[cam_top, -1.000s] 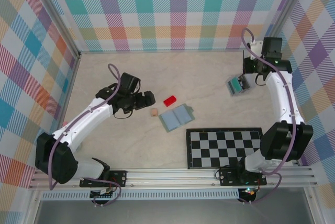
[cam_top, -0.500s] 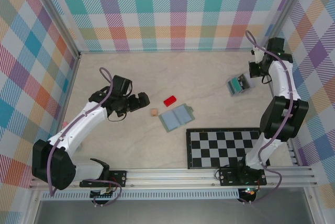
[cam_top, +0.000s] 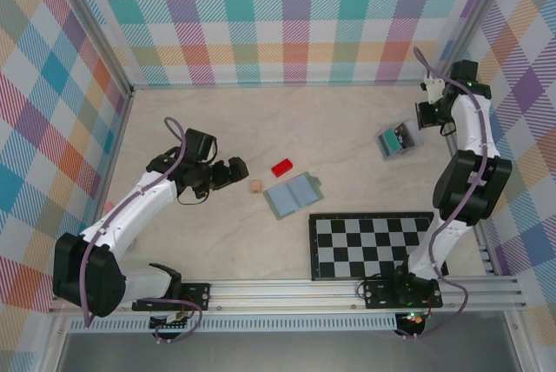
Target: Take the credit cards out of the card holder
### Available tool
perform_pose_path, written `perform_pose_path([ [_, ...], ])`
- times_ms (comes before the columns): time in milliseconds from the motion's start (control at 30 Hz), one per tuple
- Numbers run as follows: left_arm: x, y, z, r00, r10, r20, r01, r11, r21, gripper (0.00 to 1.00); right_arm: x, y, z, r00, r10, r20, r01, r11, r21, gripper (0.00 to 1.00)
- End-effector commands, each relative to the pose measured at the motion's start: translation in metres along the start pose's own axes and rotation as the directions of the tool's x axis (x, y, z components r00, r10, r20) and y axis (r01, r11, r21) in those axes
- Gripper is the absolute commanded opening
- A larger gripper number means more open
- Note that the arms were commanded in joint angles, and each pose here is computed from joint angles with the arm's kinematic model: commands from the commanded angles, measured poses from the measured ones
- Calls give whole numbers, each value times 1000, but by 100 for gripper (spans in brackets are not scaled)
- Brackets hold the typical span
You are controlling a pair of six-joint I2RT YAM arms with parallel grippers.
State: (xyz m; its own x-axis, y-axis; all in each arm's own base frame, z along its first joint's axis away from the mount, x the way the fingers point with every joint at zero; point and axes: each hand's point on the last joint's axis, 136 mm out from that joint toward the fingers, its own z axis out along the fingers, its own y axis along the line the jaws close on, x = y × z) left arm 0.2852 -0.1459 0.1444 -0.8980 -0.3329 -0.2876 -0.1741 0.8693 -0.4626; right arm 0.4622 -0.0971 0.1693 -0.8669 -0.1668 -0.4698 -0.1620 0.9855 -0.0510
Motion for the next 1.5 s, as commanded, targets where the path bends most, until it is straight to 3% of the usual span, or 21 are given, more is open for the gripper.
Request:
perform_pose_path([
  [0, -3, -1, 0, 1000, 4, 6, -4, 1000, 28, 100, 2, 5, 7, 1000, -19, -19, 19, 999, -41, 0],
  [400, -1, 0, 8, 1000, -3, -18, 4, 1000, 29, 100, 30, -8, 34, 991, -43, -129, 46, 999, 20, 0],
  [867, 2, -1, 6, 1000, 0, -27, 0, 999, 35, 100, 44, 0, 51, 982, -46, -183, 42, 999, -23, 7],
  [1167, 1, -2, 5, 1000, -1, -23, 1, 999, 38, 100, 29, -1, 35, 990, -29, -138, 28, 1000, -11, 20],
  [1467, 4, -4, 5, 1000, -1, -31, 2, 999, 55, 100, 2, 8, 0, 999, 35, -29, -36, 999, -30, 21],
])
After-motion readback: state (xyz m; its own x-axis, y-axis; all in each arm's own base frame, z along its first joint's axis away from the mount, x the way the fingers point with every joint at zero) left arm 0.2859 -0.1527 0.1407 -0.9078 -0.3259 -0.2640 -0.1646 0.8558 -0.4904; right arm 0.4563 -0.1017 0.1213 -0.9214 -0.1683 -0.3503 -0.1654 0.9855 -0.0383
